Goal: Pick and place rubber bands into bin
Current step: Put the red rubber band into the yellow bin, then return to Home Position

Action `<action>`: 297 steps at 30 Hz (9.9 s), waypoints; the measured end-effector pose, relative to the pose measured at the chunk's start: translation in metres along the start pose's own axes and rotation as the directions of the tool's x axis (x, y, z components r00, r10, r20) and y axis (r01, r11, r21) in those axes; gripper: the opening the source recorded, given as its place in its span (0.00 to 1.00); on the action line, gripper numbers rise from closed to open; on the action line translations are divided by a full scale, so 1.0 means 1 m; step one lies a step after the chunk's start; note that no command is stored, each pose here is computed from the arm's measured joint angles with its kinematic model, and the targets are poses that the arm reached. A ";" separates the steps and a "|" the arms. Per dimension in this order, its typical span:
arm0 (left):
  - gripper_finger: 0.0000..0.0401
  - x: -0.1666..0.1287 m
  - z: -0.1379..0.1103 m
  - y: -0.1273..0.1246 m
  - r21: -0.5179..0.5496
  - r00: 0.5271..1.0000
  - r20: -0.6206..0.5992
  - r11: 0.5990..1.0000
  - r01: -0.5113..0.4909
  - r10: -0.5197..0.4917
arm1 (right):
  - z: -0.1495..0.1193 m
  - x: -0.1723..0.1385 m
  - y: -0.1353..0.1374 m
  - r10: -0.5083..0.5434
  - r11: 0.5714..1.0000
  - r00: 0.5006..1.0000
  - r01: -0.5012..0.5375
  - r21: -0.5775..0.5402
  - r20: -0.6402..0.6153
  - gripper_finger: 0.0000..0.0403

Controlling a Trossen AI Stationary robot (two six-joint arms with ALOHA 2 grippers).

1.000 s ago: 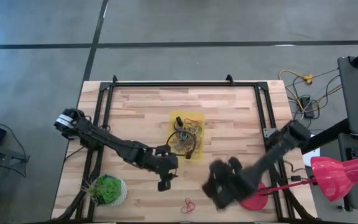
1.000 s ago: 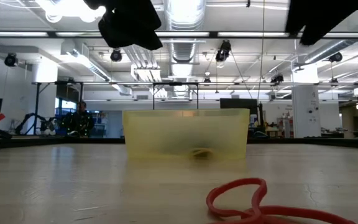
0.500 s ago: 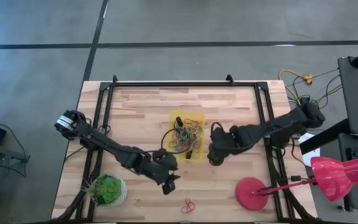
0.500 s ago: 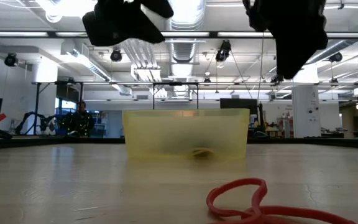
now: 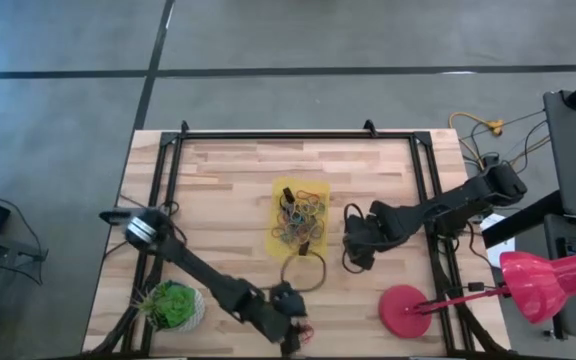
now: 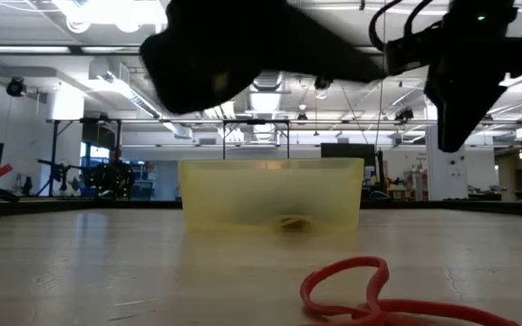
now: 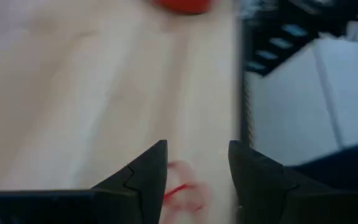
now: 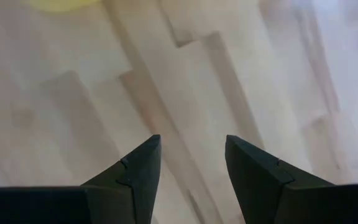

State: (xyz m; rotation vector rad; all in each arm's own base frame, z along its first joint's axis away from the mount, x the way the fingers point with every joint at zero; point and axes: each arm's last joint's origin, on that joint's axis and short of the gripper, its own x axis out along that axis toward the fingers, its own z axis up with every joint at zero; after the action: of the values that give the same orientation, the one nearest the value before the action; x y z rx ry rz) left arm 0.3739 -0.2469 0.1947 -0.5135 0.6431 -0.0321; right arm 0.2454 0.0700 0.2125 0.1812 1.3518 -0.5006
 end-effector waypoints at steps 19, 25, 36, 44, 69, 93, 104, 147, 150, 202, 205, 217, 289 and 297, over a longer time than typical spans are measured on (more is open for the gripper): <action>0.39 0.018 0.016 0.021 0.493 0.963 -0.248 0.869 0.032 0.105 | -0.007 -0.002 0.011 0.045 0.998 0.994 -0.048 0.033 0.101 0.41; 0.39 0.028 0.013 0.029 0.511 0.955 -0.295 0.847 0.146 0.013 | -0.006 -0.002 0.011 0.050 0.997 0.993 -0.057 0.058 0.107 0.41; 0.39 0.045 0.003 0.033 0.505 0.955 -0.297 0.845 0.174 -0.019 | -0.007 -0.001 0.011 0.046 0.997 0.994 -0.052 0.063 0.104 0.41; 0.32 0.045 0.001 0.039 0.533 0.943 -0.331 0.830 0.164 0.026 | -0.007 0.000 0.011 0.045 0.997 0.994 -0.051 0.058 0.104 0.41; 0.00 -0.054 0.092 0.029 0.584 0.957 -0.156 0.804 -0.109 0.243 | -0.006 -0.001 0.009 0.022 1.000 0.992 -0.022 0.000 0.127 0.41; 0.36 -0.108 0.190 0.163 0.097 0.946 -0.169 0.960 -0.263 0.276 | -0.007 -0.005 0.012 0.023 1.000 0.990 -0.023 -0.002 0.140 0.41; 0.41 -0.216 0.180 0.090 0.044 0.957 0.182 0.971 -0.235 0.224 | 0.028 -0.040 -0.039 0.390 0.914 0.886 -0.340 -0.220 0.252 0.41; 0.41 -0.251 0.003 0.214 0.359 0.699 0.598 0.911 0.202 -0.391 | -0.049 -0.039 -0.132 0.528 0.722 0.342 -0.662 -0.200 0.777 0.34; 0.41 -0.254 -0.004 0.221 0.303 0.694 0.608 0.920 0.248 -0.387 | -0.055 -0.034 -0.133 0.524 0.696 0.346 -0.700 -0.158 0.778 0.34; 0.41 -0.268 -0.053 0.254 0.170 0.639 0.689 0.933 0.318 -0.343 | -0.115 0.034 -0.127 0.565 0.471 0.184 -0.872 -0.131 0.804 0.33; 0.41 -0.268 -0.053 0.254 0.168 0.642 0.686 0.933 0.319 -0.343 | -0.116 0.033 -0.126 0.566 0.468 0.176 -0.873 -0.138 0.805 0.34; 0.41 -0.259 -0.053 0.257 0.129 0.699 0.645 0.946 0.299 -0.309 | -0.114 0.024 -0.127 0.565 0.467 0.173 -0.873 -0.140 0.807 0.33; 0.41 -0.250 -0.060 0.262 0.065 0.786 0.567 0.964 0.257 -0.248 | -0.112 0.038 -0.123 0.560 0.459 0.142 -0.874 -0.163 0.816 0.32; 0.41 -0.250 -0.060 0.262 0.065 0.786 0.566 0.964 0.257 -0.248 | -0.112 0.038 -0.123 0.560 0.459 0.142 -0.874 -0.163 0.816 0.32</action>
State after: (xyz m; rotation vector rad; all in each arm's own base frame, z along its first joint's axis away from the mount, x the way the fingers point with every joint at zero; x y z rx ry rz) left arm 0.1046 0.0019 0.1723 -0.5876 -0.0236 -0.1226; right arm 0.0968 -0.0018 0.1708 0.8168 0.0940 0.1031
